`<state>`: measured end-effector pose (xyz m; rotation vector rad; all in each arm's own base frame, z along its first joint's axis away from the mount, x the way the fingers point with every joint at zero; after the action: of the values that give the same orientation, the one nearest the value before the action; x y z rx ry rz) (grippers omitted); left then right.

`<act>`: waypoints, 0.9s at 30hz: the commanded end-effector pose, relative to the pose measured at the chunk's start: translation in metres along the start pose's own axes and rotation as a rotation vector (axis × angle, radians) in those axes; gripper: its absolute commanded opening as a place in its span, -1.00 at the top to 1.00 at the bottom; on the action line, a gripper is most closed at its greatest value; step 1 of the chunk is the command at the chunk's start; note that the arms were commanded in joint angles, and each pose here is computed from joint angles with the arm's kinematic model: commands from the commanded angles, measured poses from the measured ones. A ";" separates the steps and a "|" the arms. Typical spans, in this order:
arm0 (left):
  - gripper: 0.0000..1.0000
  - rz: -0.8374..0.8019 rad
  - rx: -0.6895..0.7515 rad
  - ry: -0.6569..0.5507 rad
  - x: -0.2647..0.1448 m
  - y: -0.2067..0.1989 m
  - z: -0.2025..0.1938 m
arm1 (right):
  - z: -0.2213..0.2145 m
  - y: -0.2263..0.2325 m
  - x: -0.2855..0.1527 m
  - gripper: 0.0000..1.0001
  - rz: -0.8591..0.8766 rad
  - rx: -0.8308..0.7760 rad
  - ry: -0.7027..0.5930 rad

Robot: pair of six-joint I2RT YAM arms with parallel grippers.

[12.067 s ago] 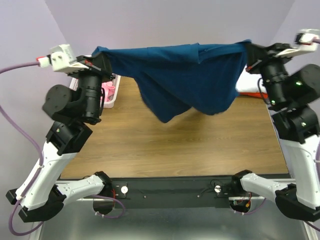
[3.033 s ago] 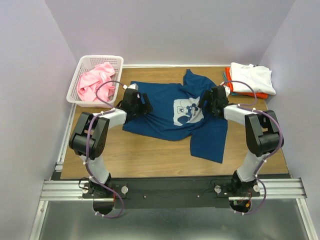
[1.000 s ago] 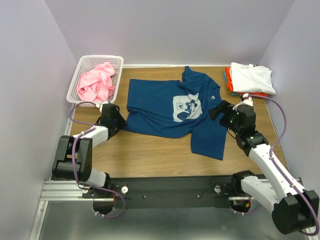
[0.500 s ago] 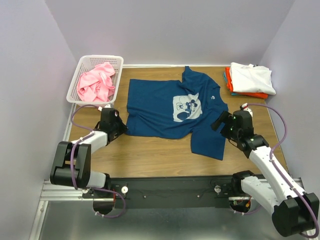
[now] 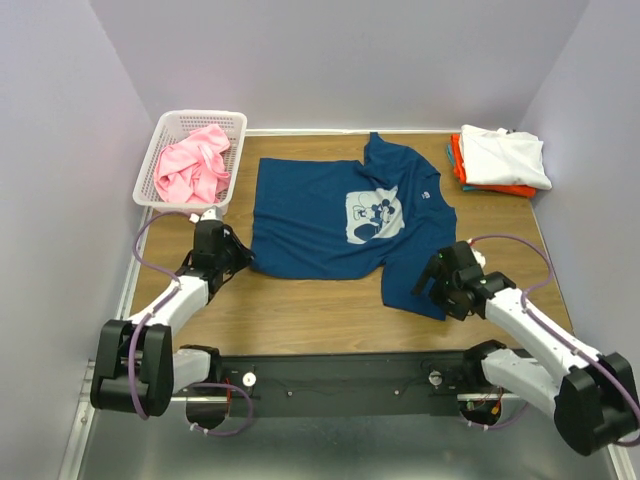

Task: Fold and stack the t-shirts
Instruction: Flatten the tshirt out

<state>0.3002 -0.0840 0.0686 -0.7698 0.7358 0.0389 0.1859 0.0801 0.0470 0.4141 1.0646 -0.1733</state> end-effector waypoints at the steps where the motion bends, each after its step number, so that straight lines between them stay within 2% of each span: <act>1: 1.00 0.078 -0.006 -0.013 -0.002 0.016 -0.002 | -0.014 -0.011 0.011 -1.00 -0.118 0.006 0.016; 11: 1.00 0.169 -0.018 0.069 0.005 0.037 -0.019 | -0.021 -0.021 0.023 -0.93 -0.226 -0.031 0.005; 17: 1.00 0.316 -0.054 0.078 0.001 0.065 -0.027 | -0.023 -0.028 0.030 -0.80 -0.272 -0.052 0.016; 21: 0.78 0.348 -0.079 0.067 -0.003 0.066 -0.024 | -0.021 -0.028 0.029 -0.81 -0.269 -0.061 0.009; 26: 0.60 0.309 -0.087 0.063 -0.012 0.053 -0.019 | -0.017 -0.024 0.027 -0.85 -0.251 -0.090 0.001; 27: 0.56 0.266 -0.088 0.092 -0.013 0.044 -0.023 | -0.016 -0.024 0.027 -0.85 -0.251 -0.094 0.000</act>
<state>0.2733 -0.0626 0.0308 -0.7498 0.9029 0.2771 0.1921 0.0798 0.0274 0.2626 1.0736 -0.3040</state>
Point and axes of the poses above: each gripper's point midway between its finger pads, its own x axis out along the fingers, its own y axis along the line the jaws close on, z = x × y, the point moved 1 cm from there along -x, back along the fingers, and after that the axes turned 8 degrees about -x, right-handed, at the moved point
